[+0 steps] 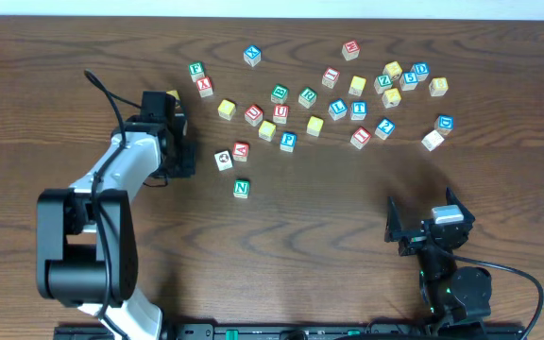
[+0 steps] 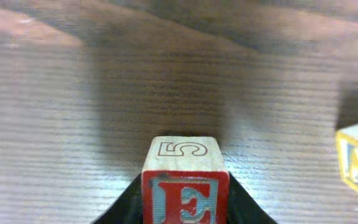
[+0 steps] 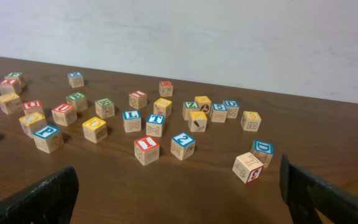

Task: Spell out NEURIPS
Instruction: 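Carry the red E block to the right of the N block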

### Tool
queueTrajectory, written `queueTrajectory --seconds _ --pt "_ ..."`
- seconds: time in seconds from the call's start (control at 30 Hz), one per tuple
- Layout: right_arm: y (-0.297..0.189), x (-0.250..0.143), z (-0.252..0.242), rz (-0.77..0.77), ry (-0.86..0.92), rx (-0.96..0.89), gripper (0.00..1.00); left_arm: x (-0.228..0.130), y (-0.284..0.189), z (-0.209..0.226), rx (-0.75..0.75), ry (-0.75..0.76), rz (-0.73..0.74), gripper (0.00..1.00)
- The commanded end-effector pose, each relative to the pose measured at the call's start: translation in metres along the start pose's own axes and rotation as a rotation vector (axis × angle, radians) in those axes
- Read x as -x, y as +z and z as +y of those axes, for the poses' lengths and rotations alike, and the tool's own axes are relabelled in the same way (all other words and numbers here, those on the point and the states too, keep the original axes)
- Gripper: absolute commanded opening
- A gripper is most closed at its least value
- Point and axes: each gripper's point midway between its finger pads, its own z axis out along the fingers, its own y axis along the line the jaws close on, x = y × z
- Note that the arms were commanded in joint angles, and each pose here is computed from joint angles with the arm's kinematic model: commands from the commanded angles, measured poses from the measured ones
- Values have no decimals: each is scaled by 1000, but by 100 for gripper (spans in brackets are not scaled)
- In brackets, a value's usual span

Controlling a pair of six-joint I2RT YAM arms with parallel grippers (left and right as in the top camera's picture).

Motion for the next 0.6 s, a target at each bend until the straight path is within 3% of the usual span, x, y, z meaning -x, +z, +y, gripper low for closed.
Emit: queueTrajectory --seconds 0.0,0.33,0.53,0.57 --pt "0 -1 -3 1 14 -16 99 19 -25 -2 -4 3 -80 19" --pt "0 0 -3 1 14 -16 99 23 -56 -4 -10 5 -142 19" --pt "0 -1 -3 1 14 -16 99 23 -105 -37 -144 33 -233 19" --pt "0 -1 -3 1 14 -16 99 22 -112 -45 -174 27 -243 15"
